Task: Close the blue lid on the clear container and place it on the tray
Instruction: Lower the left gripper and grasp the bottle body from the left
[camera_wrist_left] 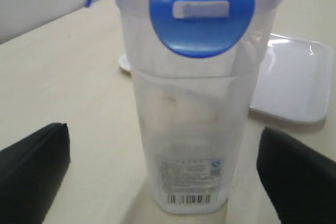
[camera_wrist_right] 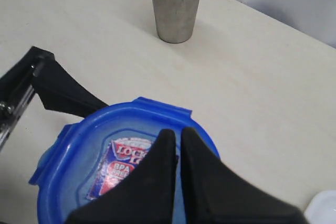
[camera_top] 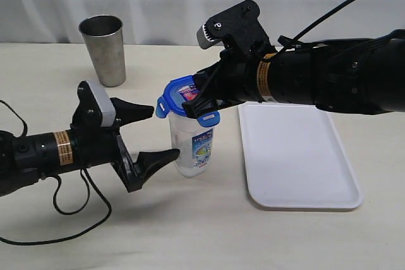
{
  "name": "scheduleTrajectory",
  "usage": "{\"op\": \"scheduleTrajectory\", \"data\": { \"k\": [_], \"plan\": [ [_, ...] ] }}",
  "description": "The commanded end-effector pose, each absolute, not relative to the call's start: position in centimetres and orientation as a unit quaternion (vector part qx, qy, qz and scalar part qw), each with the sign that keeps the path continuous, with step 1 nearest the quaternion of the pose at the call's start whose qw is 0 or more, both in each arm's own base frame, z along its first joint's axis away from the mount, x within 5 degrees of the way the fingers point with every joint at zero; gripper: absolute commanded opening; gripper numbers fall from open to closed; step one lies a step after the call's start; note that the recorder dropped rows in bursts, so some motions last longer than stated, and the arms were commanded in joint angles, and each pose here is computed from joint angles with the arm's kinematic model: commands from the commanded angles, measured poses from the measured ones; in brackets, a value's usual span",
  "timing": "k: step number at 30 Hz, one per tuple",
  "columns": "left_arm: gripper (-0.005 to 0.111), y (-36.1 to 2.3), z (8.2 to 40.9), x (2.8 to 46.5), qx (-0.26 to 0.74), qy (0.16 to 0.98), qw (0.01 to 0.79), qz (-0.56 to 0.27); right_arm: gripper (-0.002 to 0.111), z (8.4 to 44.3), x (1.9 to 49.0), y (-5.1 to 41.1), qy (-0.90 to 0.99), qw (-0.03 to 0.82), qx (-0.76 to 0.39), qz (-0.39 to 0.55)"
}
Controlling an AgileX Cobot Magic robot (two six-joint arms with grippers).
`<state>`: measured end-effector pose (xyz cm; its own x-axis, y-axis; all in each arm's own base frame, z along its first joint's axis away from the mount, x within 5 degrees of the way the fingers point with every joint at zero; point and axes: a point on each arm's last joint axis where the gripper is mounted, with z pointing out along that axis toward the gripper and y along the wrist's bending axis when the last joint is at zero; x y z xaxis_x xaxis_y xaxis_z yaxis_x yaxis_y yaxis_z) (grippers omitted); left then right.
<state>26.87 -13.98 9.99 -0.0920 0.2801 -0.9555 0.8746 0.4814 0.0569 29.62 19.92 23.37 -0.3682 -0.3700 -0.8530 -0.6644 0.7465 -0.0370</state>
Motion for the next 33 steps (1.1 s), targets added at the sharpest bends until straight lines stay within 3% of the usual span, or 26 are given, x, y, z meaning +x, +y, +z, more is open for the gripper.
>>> {"op": "scheduleTrajectory", "data": {
  "k": [1, 19, 30, 31, 33],
  "plan": [
    [0.090, -15.1, 8.7, 27.3, 0.431, 0.686, 0.511, -0.287, 0.005, 23.1, 29.6, 19.7, 0.815, 0.461, -0.320, 0.148],
    [0.090, -17.7, 7.4, 30.4, 0.452, 0.629, 0.521, -0.358, 0.005, 23.1, 29.6, 19.8, 0.815, 0.461, -0.319, 0.149],
    [0.090, -19.3, 7.2, 30.0, 0.475, 0.627, 0.514, -0.340, 0.005, 23.1, 29.6, 19.8, 0.815, 0.461, -0.319, 0.149],
    [0.088, -19.3, 7.2, 30.1, 0.473, 0.628, 0.515, -0.340, 0.005, 23.1, 29.6, 19.8, 0.815, 0.461, -0.319, 0.149],
    [0.075, -19.2, 7.3, 30.5, 0.453, 0.639, 0.525, -0.333, 0.005, 23.1, 29.6, 19.8, 0.815, 0.461, -0.319, 0.149]
  ]
}}
